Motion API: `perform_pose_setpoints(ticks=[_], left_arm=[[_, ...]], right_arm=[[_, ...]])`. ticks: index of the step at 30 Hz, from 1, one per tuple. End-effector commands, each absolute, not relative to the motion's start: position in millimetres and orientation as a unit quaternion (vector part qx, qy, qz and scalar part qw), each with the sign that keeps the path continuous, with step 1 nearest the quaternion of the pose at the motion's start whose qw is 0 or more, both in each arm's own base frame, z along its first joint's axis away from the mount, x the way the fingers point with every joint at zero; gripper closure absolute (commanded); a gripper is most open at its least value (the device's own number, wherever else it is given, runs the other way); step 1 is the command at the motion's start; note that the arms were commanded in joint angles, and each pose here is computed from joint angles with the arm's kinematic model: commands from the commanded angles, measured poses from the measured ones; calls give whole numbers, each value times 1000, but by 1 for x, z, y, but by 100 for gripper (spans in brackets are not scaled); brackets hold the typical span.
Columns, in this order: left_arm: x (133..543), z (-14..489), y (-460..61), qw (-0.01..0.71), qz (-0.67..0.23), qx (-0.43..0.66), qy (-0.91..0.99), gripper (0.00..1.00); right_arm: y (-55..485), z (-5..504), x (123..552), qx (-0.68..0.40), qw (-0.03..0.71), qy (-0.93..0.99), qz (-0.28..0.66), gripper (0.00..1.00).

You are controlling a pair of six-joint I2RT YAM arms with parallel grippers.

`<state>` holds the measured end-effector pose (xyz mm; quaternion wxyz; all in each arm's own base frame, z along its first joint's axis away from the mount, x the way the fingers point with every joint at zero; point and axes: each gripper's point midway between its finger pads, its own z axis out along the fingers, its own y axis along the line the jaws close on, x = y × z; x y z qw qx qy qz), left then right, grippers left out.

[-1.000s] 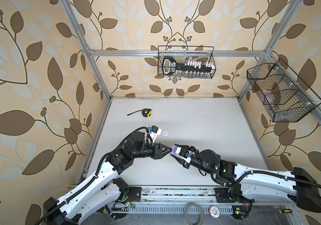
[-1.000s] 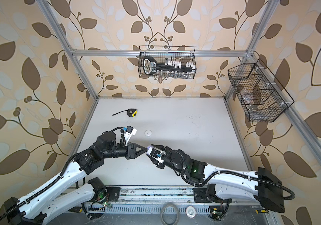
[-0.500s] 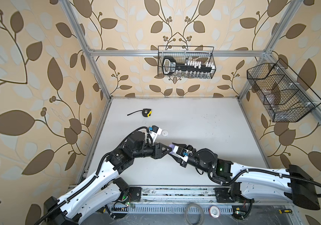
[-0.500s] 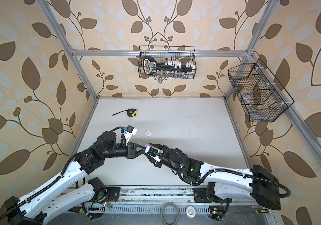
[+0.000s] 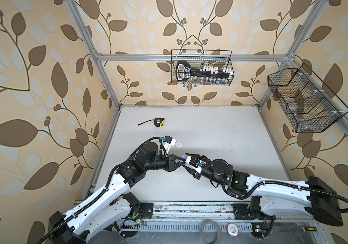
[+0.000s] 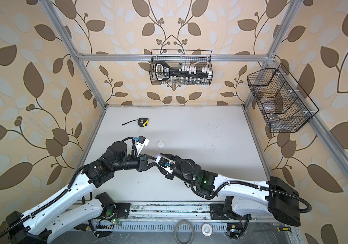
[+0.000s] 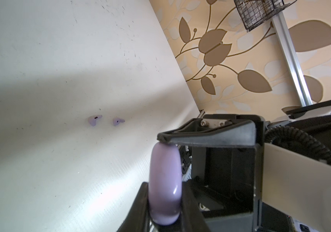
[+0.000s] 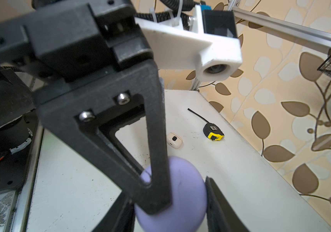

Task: Insert wireless bluetooth earbuds into charging case
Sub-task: Pass the charging case.

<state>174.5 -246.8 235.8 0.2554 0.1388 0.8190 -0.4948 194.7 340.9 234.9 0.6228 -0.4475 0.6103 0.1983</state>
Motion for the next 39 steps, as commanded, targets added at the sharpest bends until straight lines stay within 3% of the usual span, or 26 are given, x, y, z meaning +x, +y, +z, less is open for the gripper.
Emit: perform_pose_setpoints(ticks=[1, 3, 5, 11, 16, 18, 21, 23, 25, 29, 34, 39], left_arm=[[174, 253, -251, 276, -505, 160, 802, 93], [178, 249, -250, 287, -501, 158, 801, 95], [183, 245, -248, 302, -490, 157, 802, 100], [191, 235, -242, 357, -478, 163, 786, 100], [173, 242, -240, 412, -495, 227, 731, 100], [173, 245, -230, 477, -482, 233, 697, 100], [183, 256, -206, 585, -467, 186, 637, 100], [199, 265, -183, 621, -440, 114, 638, 100], [205, 273, -178, 644, -417, 110, 632, 100], [214, 253, -191, 648, -380, 160, 640, 100], [193, 240, -238, 600, -434, 294, 604, 100], [168, 235, -272, 552, -482, 387, 560, 100]], right_arm=[[350, 266, 194, -429, 650, 583, 230, 67], [348, 265, 191, -425, 647, 586, 240, 53], [344, 266, 188, -422, 646, 586, 247, 46], [317, 269, 178, -387, 648, 596, 273, 34], [288, 263, 174, -337, 652, 611, 299, 34], [276, 266, 175, -309, 656, 614, 313, 34], [256, 280, 183, -262, 662, 626, 318, 35], [245, 291, 186, -240, 664, 631, 322, 35], [232, 294, 192, -215, 666, 640, 317, 35], [221, 277, 197, -198, 653, 656, 323, 35], [229, 253, 194, -232, 631, 665, 325, 35], [230, 260, 184, -263, 627, 657, 326, 33]])
